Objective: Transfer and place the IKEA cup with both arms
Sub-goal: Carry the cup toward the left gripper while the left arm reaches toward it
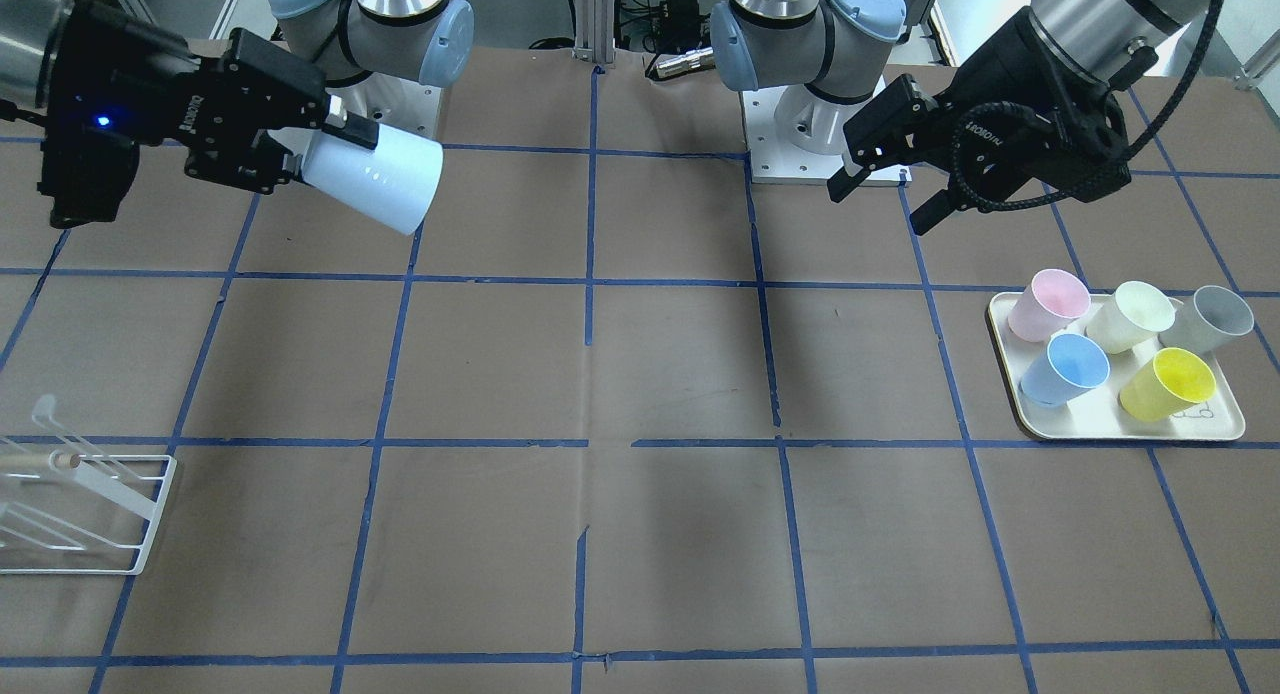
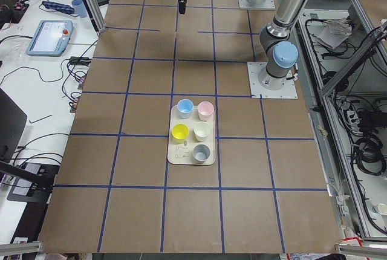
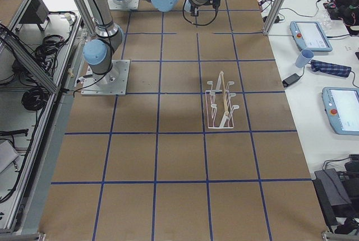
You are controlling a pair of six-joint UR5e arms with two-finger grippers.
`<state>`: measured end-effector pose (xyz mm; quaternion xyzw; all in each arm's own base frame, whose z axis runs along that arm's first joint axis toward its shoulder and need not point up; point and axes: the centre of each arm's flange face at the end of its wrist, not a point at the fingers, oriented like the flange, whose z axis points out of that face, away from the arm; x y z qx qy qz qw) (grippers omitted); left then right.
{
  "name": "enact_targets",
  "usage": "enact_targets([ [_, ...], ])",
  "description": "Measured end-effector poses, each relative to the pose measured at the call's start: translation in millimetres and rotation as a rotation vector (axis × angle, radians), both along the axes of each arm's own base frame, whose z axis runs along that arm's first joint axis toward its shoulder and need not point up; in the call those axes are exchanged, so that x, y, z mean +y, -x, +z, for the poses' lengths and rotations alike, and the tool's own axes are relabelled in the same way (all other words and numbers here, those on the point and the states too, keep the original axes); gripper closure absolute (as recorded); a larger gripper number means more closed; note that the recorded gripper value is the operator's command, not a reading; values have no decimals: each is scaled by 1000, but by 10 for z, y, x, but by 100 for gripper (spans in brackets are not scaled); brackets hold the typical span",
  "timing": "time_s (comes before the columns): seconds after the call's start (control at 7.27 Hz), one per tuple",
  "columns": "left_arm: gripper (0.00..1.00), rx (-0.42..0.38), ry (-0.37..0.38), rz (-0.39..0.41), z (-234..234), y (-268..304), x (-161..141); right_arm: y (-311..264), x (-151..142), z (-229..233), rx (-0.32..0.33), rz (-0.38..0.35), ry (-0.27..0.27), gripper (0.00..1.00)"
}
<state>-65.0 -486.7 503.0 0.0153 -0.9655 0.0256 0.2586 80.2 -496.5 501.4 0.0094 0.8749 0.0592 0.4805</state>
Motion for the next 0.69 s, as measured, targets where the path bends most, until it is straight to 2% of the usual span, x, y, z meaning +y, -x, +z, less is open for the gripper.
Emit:
enact_targets([
  [0.28,0,240,14,32,-271,42,40,-462,54,131,-206,-59,-41,60],
  [0.41,0,377,36,53,-350,130,58,-707,89,188,-284,-74,-59,68],
  [0.69,0,643,59,114,-386,306,106,-1023,178,262,-357,-72,-81,67],
])
